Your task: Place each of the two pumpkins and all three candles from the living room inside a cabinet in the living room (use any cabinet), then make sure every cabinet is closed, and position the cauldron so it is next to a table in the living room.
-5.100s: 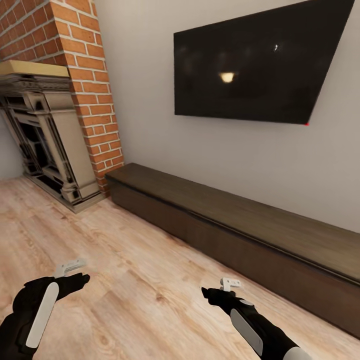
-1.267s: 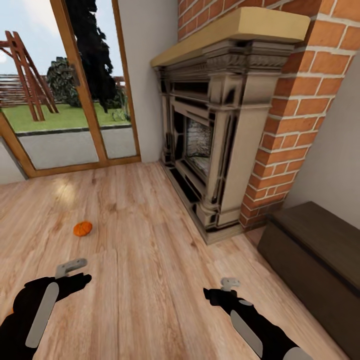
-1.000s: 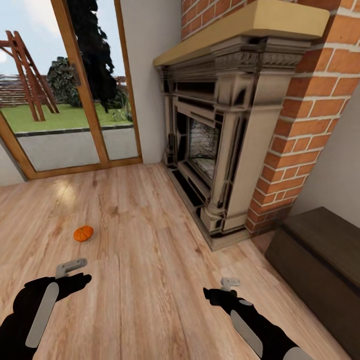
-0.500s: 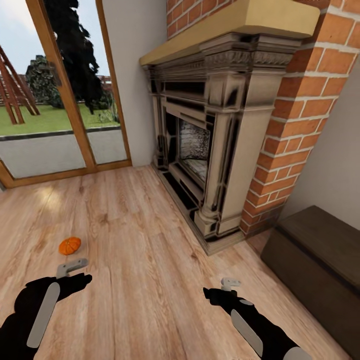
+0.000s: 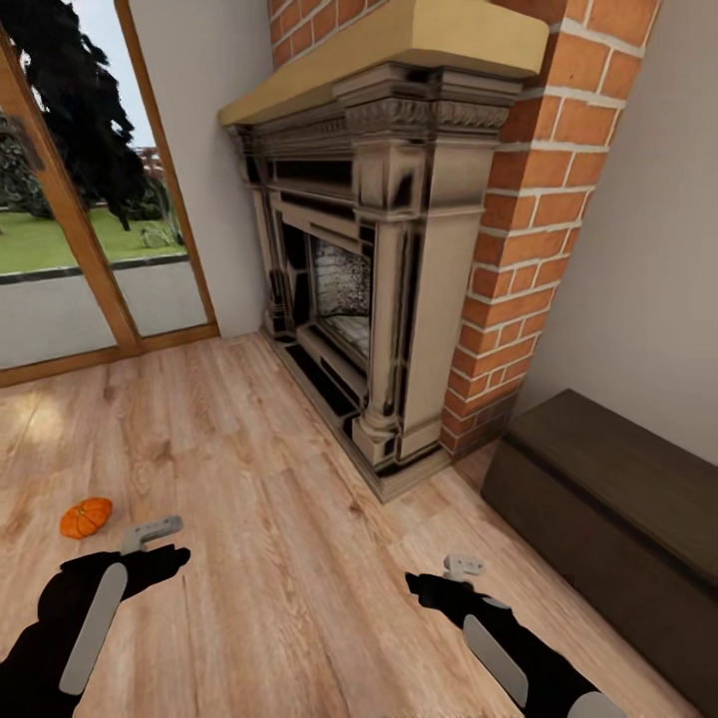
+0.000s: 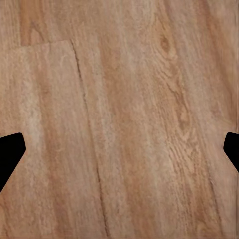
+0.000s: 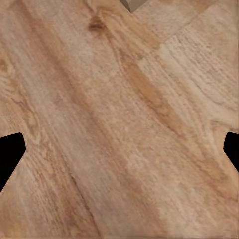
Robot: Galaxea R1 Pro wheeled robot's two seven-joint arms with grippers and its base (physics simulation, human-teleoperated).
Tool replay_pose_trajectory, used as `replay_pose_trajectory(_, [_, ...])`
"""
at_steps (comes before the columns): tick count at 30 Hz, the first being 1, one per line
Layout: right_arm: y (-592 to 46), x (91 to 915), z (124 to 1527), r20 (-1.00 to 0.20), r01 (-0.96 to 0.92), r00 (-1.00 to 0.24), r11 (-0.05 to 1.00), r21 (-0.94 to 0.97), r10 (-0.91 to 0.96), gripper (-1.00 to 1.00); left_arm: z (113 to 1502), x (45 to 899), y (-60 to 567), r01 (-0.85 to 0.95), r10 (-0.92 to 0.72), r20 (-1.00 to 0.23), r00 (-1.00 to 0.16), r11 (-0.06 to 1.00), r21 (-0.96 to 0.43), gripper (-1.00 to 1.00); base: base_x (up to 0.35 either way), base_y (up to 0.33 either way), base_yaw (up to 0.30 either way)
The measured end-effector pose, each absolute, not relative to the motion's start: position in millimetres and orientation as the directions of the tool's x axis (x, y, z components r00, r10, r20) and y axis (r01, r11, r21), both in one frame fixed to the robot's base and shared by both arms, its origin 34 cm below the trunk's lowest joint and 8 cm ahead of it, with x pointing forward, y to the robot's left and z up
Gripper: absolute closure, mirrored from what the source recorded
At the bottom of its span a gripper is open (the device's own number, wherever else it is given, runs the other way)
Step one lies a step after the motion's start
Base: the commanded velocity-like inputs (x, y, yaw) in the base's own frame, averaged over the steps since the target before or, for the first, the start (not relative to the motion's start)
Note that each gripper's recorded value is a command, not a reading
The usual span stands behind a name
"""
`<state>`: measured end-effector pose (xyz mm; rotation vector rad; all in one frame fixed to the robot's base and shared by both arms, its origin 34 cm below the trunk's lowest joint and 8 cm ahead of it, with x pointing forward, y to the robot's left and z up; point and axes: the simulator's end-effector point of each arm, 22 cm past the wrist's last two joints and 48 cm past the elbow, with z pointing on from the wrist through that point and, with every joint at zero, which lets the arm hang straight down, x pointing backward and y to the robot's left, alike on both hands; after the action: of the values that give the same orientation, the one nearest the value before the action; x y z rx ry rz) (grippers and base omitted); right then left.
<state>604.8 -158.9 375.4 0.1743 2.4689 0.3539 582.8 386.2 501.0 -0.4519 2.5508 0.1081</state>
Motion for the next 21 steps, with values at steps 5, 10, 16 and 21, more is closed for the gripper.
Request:
replay_pose_trajectory(5, [-153, 603, 374, -0.554, 0.055, -0.796, 0.940, 0.336, 0.245, -1.00, 497, 585, 370, -0.297, -0.257, -0.520, -0.814, 0.955, -0.008, -1.00, 0.000, 0.000, -0.257])
replay_pose_trajectory(10, [-154, 601, 371, -0.546, 0.062, -0.800, 0.939, 0.337, 0.249, -1.00, 493, 585, 365, -0.283, -0.245, -0.514, -0.822, 0.959, -0.003, -1.00, 0.000, 0.000, -0.241])
replay_pose_trajectory(16, [-153, 600, 369, -0.540, 0.062, -0.804, 0.938, 0.342, 0.250, -1.00, 489, 584, 361, -0.270, -0.231, -0.506, -0.831, 0.963, 0.004, -1.00, 0.000, 0.000, -0.228])
replay_pose_trajectory(21, [-151, 598, 366, -0.534, 0.064, -0.807, 0.937, 0.344, 0.251, -1.00, 486, 584, 356, -0.255, -0.216, -0.501, -0.838, 0.967, 0.009, -1.00, 0.000, 0.000, -0.227])
